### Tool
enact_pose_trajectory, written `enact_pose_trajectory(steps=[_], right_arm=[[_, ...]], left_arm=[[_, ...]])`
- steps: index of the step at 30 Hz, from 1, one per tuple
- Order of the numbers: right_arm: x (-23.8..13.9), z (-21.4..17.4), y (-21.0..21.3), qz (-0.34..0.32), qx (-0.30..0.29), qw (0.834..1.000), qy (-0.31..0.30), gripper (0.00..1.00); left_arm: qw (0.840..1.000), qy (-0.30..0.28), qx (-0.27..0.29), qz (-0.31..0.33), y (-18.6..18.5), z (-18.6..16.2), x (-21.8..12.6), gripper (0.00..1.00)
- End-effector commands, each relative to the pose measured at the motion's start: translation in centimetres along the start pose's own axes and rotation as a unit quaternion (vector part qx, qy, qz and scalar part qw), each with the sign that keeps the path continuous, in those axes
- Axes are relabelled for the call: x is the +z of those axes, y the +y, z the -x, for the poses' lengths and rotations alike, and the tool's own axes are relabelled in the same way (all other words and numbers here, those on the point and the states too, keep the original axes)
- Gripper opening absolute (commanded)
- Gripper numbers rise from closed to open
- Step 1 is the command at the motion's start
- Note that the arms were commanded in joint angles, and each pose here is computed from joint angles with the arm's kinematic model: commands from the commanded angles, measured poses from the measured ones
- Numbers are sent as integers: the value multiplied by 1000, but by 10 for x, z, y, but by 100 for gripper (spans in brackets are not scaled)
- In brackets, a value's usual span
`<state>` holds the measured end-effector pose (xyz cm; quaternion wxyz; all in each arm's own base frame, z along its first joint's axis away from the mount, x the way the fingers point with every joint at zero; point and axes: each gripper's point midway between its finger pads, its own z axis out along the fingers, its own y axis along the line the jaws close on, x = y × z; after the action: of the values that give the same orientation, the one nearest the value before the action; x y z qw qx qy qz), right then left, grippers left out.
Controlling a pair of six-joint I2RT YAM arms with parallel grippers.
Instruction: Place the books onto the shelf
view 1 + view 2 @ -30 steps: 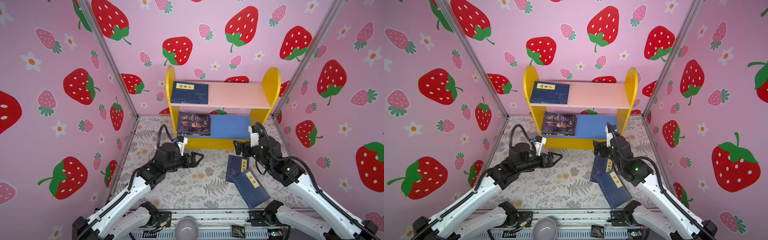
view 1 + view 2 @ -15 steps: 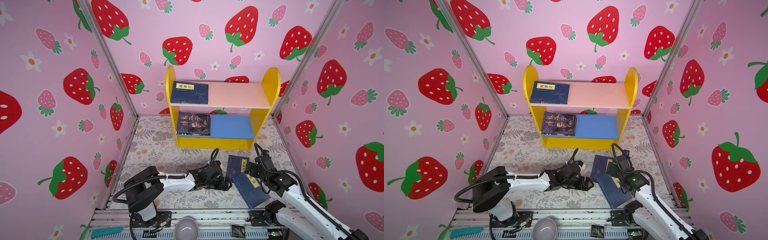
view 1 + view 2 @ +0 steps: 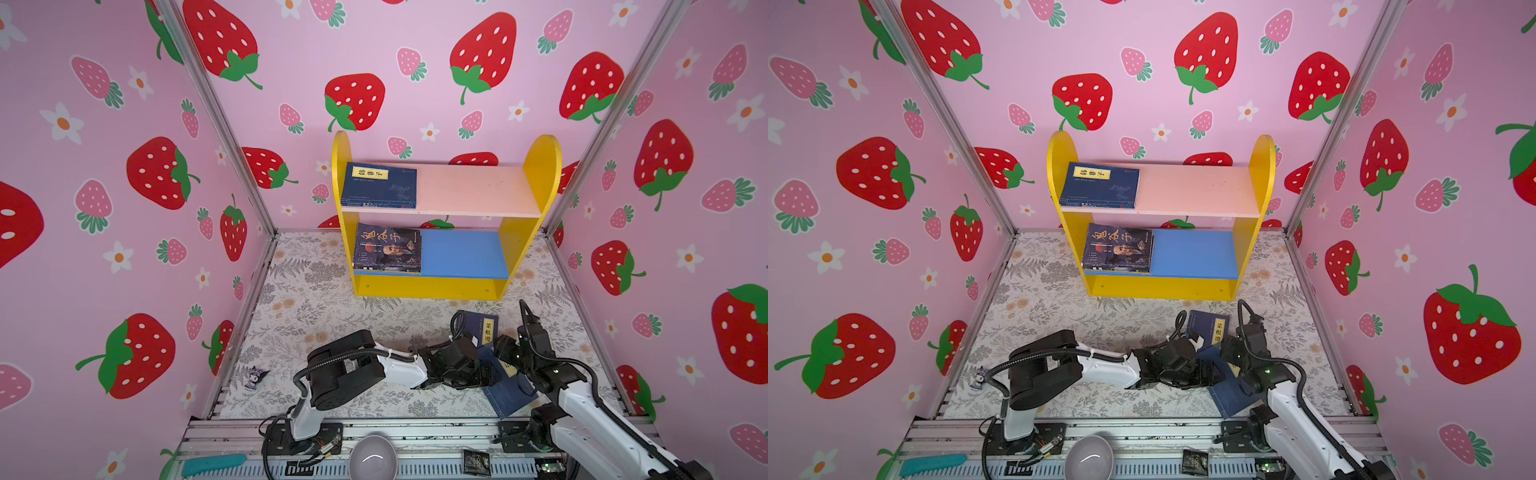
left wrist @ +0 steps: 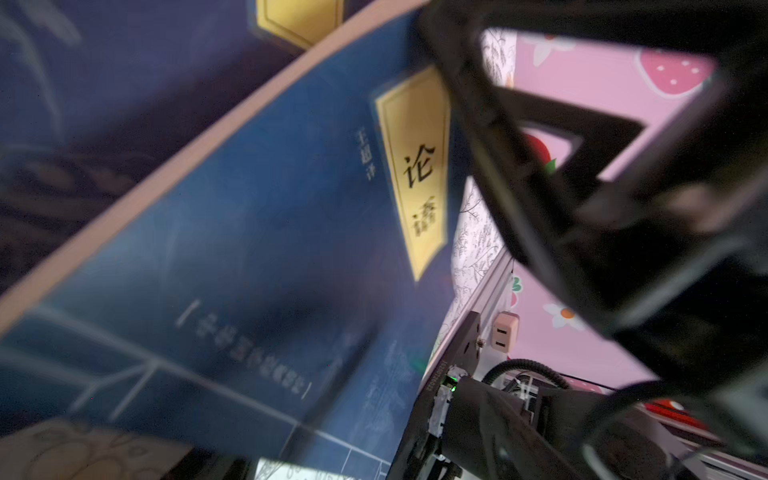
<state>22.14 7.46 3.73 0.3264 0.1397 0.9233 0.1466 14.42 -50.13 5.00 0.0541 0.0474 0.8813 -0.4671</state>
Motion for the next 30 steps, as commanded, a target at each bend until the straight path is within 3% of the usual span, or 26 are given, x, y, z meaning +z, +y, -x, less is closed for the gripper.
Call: enact_pose_trajectory(steps=[1, 8, 14, 18, 24, 30], right_arm=[[7, -14, 0, 31, 45, 999, 5, 53], [12, -26, -8, 31, 63, 998, 4, 52], [5, -8, 6, 54, 60, 997, -18, 53], [-18, 31, 40, 100, 34, 993, -52, 61], [-93, 117, 106, 185, -23, 970, -158, 90], [-168, 172, 164, 286, -75, 925, -240, 100]], left_arm=[[999, -19, -30, -15, -2, 9, 8, 79], [995, -53, -11, -85, -37, 27, 5, 58], [996, -61, -4, -67, -34, 30, -2, 20], [996, -79, 24, -42, -36, 38, -23, 1], [978, -138, 153, 33, -55, 61, -107, 0], [944, -188, 261, 77, -83, 82, -227, 0]])
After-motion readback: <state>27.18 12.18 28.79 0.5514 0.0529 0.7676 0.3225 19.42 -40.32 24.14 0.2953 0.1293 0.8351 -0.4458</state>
